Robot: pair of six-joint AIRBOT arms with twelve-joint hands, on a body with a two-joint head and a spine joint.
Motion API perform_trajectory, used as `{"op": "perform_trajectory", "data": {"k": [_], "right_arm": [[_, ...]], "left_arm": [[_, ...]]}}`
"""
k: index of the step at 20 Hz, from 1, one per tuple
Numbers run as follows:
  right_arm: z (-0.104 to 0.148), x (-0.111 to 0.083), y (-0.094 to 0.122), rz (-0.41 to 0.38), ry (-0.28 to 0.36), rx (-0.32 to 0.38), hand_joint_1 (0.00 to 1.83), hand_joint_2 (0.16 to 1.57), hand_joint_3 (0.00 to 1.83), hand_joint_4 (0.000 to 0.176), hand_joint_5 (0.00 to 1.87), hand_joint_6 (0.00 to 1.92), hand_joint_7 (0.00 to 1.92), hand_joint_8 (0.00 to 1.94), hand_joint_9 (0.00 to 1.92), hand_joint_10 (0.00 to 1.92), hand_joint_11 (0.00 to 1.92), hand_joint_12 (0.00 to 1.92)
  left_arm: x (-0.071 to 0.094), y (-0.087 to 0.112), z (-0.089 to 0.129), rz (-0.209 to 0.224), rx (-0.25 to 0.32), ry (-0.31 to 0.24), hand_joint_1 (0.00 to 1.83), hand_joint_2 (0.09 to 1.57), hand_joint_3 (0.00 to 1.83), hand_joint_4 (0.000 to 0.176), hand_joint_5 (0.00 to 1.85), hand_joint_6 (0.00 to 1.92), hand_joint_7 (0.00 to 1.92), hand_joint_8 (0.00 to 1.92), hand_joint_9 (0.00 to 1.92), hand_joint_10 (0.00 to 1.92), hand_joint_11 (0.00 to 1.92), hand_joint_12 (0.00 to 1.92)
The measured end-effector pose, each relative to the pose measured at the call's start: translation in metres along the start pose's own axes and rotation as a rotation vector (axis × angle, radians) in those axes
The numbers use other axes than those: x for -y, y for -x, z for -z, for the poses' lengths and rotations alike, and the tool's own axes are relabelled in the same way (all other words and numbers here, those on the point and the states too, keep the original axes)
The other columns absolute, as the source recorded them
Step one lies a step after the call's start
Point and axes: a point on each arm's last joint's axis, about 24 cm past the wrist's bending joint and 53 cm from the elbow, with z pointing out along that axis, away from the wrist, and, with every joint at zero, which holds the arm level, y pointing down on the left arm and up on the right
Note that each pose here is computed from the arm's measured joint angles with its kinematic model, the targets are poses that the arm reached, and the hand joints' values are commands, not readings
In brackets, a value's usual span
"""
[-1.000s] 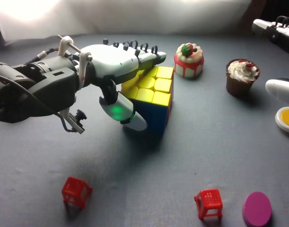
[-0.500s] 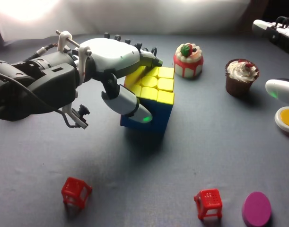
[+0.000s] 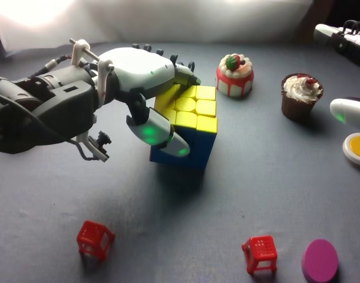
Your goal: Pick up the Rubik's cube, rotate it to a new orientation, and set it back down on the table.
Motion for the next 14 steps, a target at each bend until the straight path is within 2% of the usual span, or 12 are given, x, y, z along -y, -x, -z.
{"op": "perform_trajectory", "data": {"k": [1, 5, 7, 8, 9, 10, 13, 14], "right_arm": [[0.000, -0.001, 0.000, 0.003, 0.006, -0.002, 0.57, 1.38, 0.00, 0.000, 0.00, 0.00, 0.00, 0.00, 0.00, 0.00, 0.00, 0.00], [0.000, -0.006, -0.001, 0.015, 0.026, -0.006, 0.55, 1.39, 0.00, 0.000, 0.00, 0.00, 0.00, 0.00, 0.00, 0.00, 0.00, 0.00], [0.000, -0.009, -0.002, 0.021, 0.037, -0.009, 0.56, 1.38, 0.00, 0.000, 0.00, 0.00, 0.00, 0.00, 0.00, 0.00, 0.00, 0.00], [0.000, -0.009, -0.002, 0.020, 0.037, -0.008, 0.55, 1.38, 0.00, 0.000, 0.00, 0.00, 0.00, 0.00, 0.00, 0.00, 0.00, 0.00], [0.000, -0.009, -0.002, 0.021, 0.038, -0.008, 0.54, 1.38, 0.00, 0.000, 0.00, 0.00, 0.00, 0.00, 0.00, 0.00, 0.00, 0.00], [-0.001, -0.010, -0.002, 0.020, 0.039, -0.007, 0.53, 1.39, 0.00, 0.000, 0.00, 0.00, 0.00, 0.00, 0.00, 0.00, 0.00, 0.00], [-0.001, -0.012, 0.000, 0.019, 0.046, -0.002, 0.52, 1.38, 0.00, 0.000, 0.00, 0.00, 0.00, 0.00, 0.00, 0.00, 0.00, 0.00], [-0.001, -0.012, 0.000, 0.020, 0.047, -0.002, 0.51, 1.39, 0.00, 0.000, 0.00, 0.00, 0.00, 0.00, 0.00, 0.00, 0.00, 0.00]], "left_arm": [[0.000, 0.000, 0.001, -0.004, -0.001, 0.000, 1.12, 1.22, 0.00, 0.000, 0.77, 1.27, 0.81, 1.77, 0.93, 1.92, 1.06, 1.92], [0.004, -0.001, 0.002, -0.018, -0.003, -0.011, 1.11, 1.21, 0.00, 0.000, 0.80, 1.30, 0.95, 1.91, 1.07, 1.92, 1.17, 1.92], [0.004, 0.000, 0.004, -0.026, -0.001, -0.013, 1.12, 1.20, 0.00, 0.000, 0.80, 1.29, 0.97, 1.92, 1.09, 1.92, 1.21, 1.92], [0.004, 0.000, 0.004, -0.026, 0.000, -0.013, 1.17, 1.27, 0.01, 0.000, 0.69, 1.24, 0.74, 1.82, 1.02, 1.92, 1.14, 1.92], [0.005, 0.000, 0.004, -0.027, 0.000, -0.014, 1.18, 1.27, 0.01, 0.000, 0.67, 1.39, 0.71, 1.60, 0.99, 1.92, 1.12, 1.92], [0.004, 0.001, 0.005, -0.031, 0.002, -0.013, 1.12, 1.23, 0.00, 0.000, 0.75, 1.35, 0.82, 1.85, 0.97, 1.92, 1.08, 1.92], [0.001, 0.001, 0.004, -0.027, 0.002, -0.006, 1.11, 1.20, 0.00, 0.000, 0.84, 1.28, 0.95, 1.92, 1.11, 1.92, 1.24, 1.92], [-0.001, 0.002, 0.003, -0.018, 0.003, -0.002, 1.09, 1.08, 0.00, 0.000, 0.67, 1.07, 0.90, 1.90, 1.10, 1.92, 1.24, 1.92]]}}
